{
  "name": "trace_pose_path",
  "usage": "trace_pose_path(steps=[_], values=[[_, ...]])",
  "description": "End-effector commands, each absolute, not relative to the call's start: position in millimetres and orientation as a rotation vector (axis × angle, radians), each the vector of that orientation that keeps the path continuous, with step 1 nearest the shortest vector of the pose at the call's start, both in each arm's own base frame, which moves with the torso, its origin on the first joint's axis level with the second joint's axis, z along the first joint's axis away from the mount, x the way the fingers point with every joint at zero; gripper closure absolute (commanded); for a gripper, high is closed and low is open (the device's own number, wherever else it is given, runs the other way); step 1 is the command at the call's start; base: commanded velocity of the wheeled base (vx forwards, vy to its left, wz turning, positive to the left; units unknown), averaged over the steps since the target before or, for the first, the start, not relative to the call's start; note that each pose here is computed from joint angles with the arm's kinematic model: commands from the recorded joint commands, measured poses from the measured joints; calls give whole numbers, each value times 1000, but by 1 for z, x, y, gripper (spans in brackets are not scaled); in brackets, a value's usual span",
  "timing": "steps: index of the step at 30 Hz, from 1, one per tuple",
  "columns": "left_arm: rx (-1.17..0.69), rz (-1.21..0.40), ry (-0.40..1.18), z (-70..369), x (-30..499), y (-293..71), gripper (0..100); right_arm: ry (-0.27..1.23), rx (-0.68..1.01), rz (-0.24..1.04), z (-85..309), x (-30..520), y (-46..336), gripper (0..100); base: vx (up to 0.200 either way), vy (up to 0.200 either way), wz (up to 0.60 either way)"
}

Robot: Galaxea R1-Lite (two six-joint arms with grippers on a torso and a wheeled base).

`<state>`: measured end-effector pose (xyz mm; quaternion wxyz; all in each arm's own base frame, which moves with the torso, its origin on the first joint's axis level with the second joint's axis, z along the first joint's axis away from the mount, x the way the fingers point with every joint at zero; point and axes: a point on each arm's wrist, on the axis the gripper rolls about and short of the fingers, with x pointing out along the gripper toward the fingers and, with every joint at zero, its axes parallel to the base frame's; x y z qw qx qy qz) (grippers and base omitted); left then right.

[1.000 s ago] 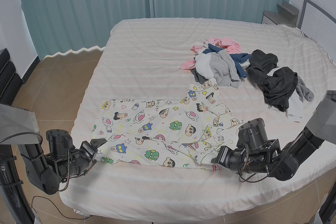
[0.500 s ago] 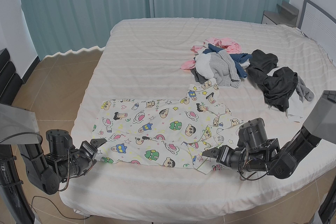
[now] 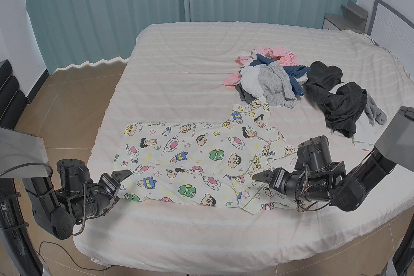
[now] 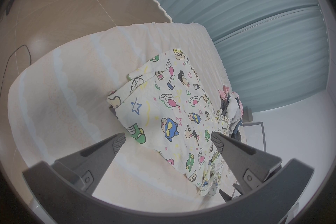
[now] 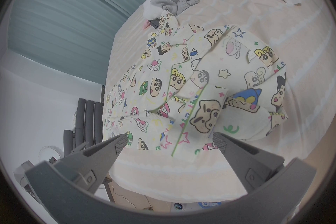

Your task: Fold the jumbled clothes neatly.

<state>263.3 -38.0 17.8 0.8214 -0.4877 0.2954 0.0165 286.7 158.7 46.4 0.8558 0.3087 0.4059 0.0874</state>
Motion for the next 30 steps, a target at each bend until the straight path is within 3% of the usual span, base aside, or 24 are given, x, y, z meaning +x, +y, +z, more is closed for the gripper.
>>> trace_pose_path(steps=[1, 6, 14, 19, 23, 30], values=[[-1038, 34, 632, 17, 263, -38, 0, 818, 674, 167, 53, 292, 155, 0, 0, 0, 0], [-1039, 36, 631, 17, 263, -38, 0, 780, 697, 67, 52, 298, 137, 0, 0, 0, 0], [-1037, 37, 634, 17, 262, -38, 0, 794, 709, 12, 44, 297, 123, 0, 0, 0, 0], [-1037, 42, 638, 15, 262, -38, 0, 665, 743, -1, 88, 302, 91, 0, 0, 0, 0], [-1036, 38, 639, 16, 263, -38, 0, 643, 635, 14, 125, 282, 60, 0, 0, 0, 0], [-1034, 40, 643, 14, 263, -38, 0, 647, 562, 33, 143, 265, 47, 0, 0, 0, 0]])
